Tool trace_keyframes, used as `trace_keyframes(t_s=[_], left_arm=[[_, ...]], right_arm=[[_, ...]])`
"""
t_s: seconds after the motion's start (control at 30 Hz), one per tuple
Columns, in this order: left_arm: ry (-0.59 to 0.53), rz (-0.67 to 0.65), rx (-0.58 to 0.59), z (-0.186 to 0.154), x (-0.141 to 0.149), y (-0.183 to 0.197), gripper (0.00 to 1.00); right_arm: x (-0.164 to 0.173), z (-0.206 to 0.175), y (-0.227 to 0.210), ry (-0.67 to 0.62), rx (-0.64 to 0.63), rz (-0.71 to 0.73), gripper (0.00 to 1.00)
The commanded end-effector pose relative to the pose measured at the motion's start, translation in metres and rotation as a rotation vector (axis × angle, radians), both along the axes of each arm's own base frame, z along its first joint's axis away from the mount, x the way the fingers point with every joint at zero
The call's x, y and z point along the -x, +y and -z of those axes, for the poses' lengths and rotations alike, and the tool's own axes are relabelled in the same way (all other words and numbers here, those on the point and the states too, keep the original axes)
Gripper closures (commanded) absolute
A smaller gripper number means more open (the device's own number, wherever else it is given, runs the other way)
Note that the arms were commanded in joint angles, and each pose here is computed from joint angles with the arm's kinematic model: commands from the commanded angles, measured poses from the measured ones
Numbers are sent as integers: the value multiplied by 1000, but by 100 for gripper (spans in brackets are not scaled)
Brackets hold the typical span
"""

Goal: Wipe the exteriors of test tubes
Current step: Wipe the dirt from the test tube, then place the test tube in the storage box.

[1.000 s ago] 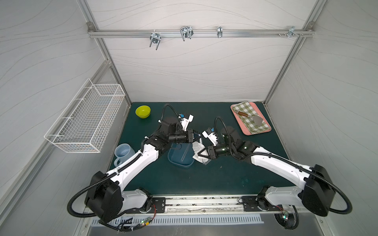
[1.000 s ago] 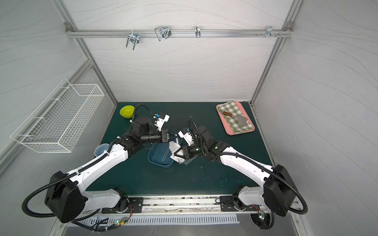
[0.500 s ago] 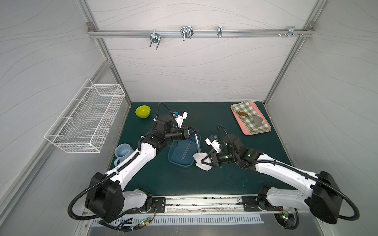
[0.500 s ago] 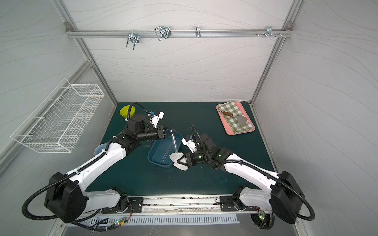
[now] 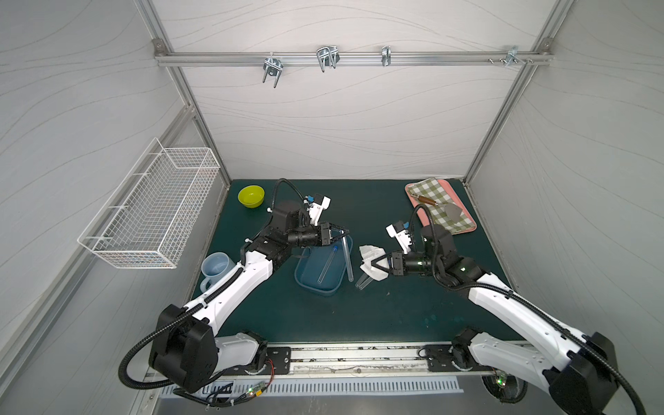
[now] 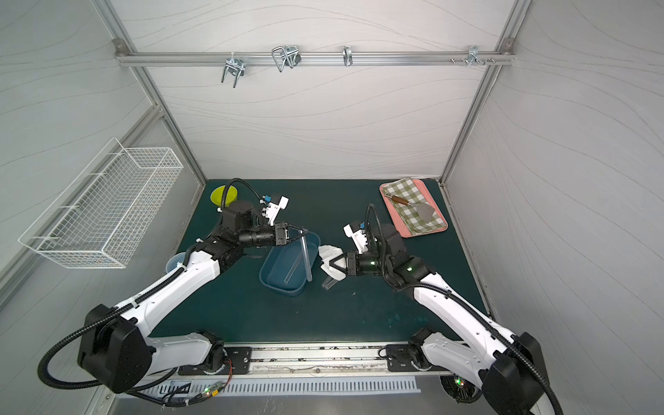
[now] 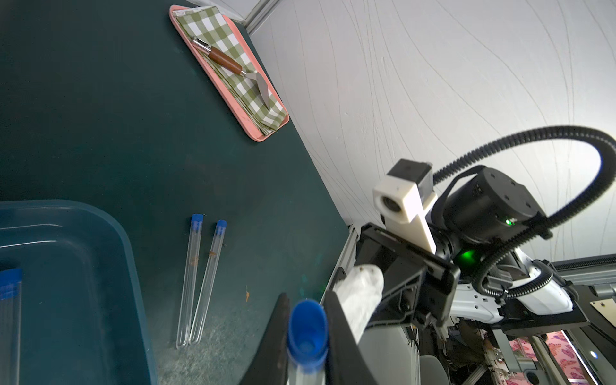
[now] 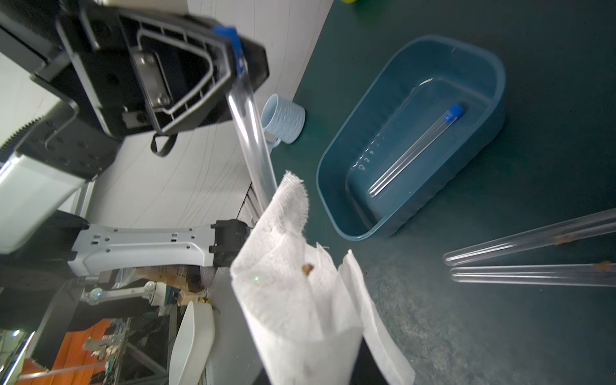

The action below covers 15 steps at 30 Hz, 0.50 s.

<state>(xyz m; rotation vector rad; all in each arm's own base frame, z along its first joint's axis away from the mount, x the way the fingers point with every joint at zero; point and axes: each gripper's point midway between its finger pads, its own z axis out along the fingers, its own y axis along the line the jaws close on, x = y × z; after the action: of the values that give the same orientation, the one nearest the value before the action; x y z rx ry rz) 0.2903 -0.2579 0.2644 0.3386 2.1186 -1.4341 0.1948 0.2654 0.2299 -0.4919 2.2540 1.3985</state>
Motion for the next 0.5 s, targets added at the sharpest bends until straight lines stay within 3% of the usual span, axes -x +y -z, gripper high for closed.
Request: trace_keyframes(t_s=[0.0,0.17,0.47], left_arm=[[-100,24,19,-28,-2,4,88],[-109,15,-171,-6,-7,16,88],[-2,-17,-532,65,-41,48,88]], right_arm=[[-3,-10,-13,-2,-1,9,81],[-8,-5,-30,8,7,68,81],[-3,7,-53,40,-9,123,81]])
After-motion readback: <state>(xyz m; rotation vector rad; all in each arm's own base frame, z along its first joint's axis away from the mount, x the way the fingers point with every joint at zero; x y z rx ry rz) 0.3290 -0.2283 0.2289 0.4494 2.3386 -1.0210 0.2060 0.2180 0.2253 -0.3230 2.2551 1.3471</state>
